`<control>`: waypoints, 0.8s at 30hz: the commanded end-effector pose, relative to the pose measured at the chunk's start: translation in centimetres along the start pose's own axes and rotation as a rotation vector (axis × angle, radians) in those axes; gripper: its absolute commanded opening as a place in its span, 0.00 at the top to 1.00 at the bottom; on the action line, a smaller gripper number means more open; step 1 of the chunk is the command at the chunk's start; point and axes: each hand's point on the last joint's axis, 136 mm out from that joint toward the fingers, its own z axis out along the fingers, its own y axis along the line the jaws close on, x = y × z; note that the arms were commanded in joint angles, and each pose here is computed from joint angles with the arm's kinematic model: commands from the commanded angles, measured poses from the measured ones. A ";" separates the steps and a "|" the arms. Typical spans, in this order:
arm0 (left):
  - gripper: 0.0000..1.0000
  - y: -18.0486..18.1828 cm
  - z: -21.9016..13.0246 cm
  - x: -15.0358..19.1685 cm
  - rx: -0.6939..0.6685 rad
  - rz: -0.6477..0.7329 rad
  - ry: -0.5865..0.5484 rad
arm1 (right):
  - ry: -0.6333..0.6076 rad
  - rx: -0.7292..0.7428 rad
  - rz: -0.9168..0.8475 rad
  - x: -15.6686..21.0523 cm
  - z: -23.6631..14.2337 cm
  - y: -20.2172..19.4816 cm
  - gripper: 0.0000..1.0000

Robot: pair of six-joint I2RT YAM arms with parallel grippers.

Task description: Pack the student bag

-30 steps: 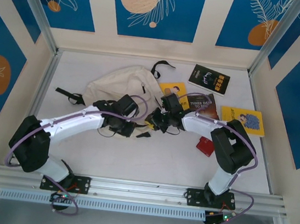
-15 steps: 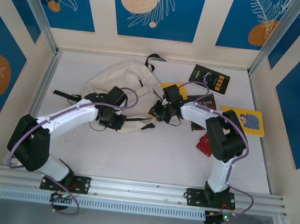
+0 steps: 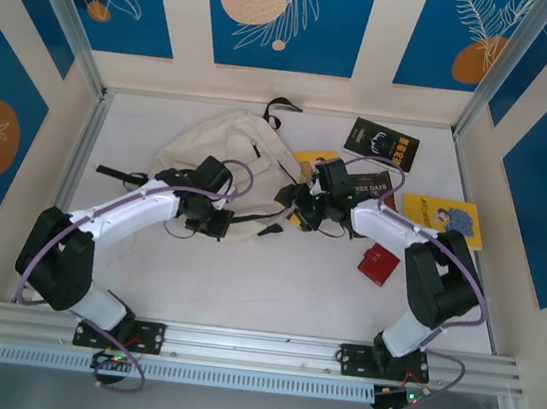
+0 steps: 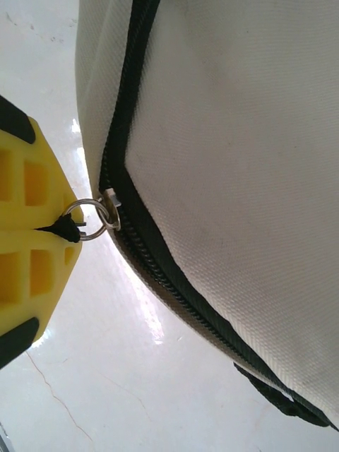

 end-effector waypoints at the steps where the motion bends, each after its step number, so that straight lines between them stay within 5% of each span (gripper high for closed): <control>1: 1.00 -0.4 0.1 -0.5 0.036 0.006 -0.031 | 0.088 -0.067 0.101 3.3 0.9 1.2 0.37; 14: 1.00 -0.7 0.8 -0.6 0.073 -0.019 -0.072 | 0.142 -0.056 0.195 4.9 7.0 3.2 0.29; 24: 0.94 -0.2 1.2 -0.7 0.086 -0.078 -0.147 | 0.111 -0.042 0.172 3.9 8.1 3.1 0.58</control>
